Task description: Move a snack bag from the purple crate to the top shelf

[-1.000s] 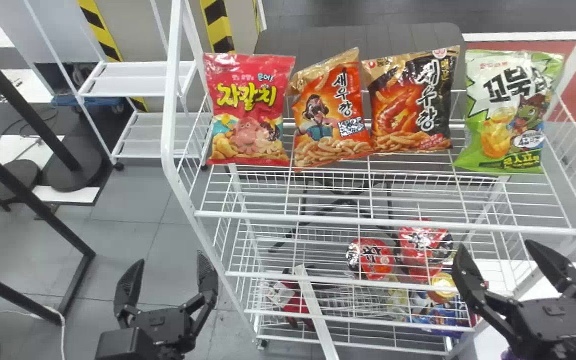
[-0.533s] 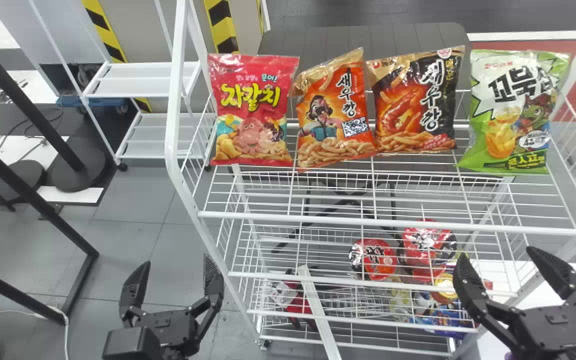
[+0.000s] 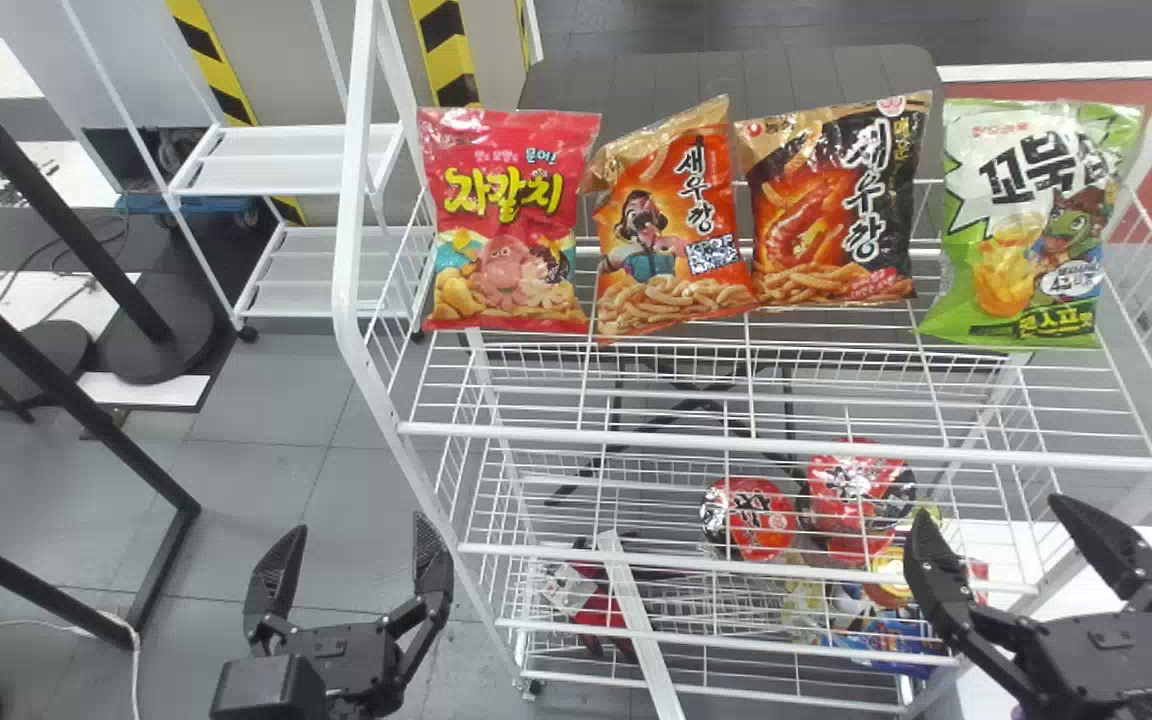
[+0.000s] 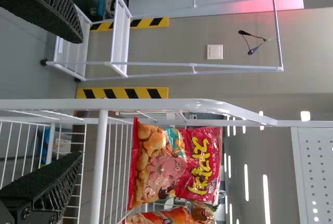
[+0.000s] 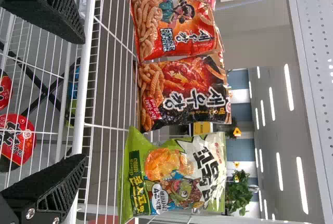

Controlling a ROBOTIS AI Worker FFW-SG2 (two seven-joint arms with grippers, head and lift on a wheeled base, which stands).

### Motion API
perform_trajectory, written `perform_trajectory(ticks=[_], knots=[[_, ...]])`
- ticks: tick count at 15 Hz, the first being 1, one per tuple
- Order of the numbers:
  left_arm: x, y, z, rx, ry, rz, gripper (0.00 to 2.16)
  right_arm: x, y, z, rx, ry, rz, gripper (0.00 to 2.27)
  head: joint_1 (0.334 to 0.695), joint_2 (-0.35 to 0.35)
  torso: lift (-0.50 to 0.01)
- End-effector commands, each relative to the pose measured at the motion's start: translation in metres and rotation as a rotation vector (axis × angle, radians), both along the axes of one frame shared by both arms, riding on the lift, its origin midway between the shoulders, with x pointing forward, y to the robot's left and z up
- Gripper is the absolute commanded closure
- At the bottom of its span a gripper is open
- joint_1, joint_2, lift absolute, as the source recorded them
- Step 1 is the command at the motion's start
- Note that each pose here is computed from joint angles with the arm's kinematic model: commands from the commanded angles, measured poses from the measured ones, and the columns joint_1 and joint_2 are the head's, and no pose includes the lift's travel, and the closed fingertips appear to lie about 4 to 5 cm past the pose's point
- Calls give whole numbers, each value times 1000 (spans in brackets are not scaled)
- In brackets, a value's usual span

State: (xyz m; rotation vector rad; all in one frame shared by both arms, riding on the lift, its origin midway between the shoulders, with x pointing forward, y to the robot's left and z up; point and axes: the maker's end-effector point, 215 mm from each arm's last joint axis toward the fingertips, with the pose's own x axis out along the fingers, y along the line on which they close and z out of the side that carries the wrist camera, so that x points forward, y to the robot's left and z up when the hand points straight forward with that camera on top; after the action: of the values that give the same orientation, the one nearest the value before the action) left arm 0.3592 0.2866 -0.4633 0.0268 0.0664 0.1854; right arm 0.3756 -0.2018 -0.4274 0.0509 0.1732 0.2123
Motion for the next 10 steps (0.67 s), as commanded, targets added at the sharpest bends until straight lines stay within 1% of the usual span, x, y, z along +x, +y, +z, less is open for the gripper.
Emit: perform_trajectory(ticks=[1, 10], knots=[[1, 0, 3, 0, -8, 0, 16, 0, 3, -1, 1, 2, 7, 19, 695, 132, 2], [0, 1, 3, -3, -13, 9, 16, -2, 12, -7, -7, 10, 29, 16, 695, 146, 2]])
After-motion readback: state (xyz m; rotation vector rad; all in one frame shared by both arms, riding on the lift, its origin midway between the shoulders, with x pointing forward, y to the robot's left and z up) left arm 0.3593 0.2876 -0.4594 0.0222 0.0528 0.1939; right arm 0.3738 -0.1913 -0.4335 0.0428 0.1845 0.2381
